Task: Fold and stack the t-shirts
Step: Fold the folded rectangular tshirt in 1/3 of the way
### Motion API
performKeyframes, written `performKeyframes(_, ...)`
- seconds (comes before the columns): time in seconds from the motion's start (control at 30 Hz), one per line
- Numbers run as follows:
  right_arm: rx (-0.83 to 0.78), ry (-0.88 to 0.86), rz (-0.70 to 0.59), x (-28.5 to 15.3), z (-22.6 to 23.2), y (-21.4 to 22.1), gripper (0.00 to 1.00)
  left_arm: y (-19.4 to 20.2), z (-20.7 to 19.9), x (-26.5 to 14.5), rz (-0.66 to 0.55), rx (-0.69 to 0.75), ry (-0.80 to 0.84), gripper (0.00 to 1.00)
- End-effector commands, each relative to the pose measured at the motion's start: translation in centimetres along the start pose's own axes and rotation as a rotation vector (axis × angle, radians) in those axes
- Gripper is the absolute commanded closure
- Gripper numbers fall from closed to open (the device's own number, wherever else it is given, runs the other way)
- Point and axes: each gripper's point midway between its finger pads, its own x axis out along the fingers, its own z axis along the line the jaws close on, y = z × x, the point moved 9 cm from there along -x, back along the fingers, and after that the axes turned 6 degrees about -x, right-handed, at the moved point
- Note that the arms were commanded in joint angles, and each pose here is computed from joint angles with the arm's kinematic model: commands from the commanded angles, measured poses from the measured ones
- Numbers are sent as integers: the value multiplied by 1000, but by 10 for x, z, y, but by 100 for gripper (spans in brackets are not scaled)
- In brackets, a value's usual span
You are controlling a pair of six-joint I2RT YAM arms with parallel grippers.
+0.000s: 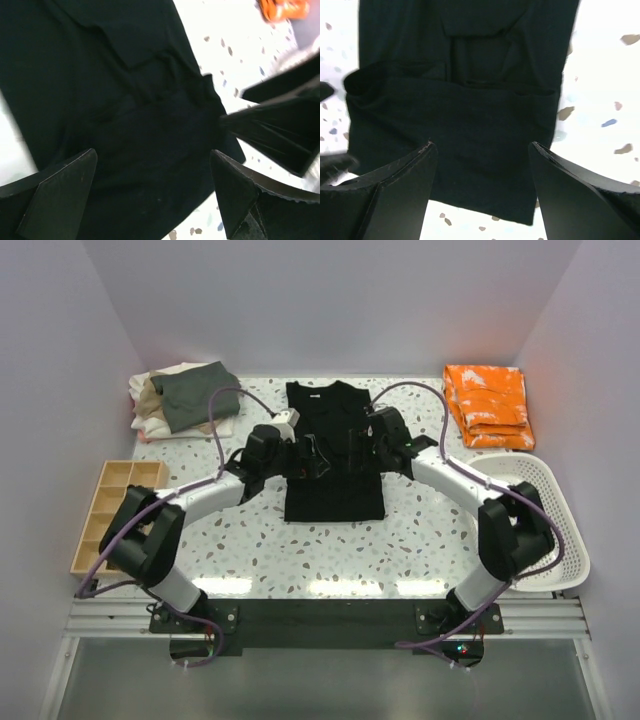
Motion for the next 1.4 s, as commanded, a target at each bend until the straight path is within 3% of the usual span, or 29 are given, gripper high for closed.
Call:
performKeyframes(0.0,29,-56,35,23,5,8,23,19,-8,19,77,-21,253,0)
performKeyframes(0.27,22,-42,83,42,0,18,23,24,7,43,86,3,228,0)
performKeyframes(0.83,31,55,217,74,-19,59,23,11,53,53,-54,166,-104,0)
performKeyframes(1.07,12,36,153,62,-18,49,23,-3,60,49,-152,212,-220,0)
performKeyframes(1.27,-3,32,-11,18,-15,17,21,-36,41,11,-283,219,-266,0)
performKeyframes(1.37,-1,78,-71,-7,-21,3,18,-41,35,-5,-265,185,-303,0)
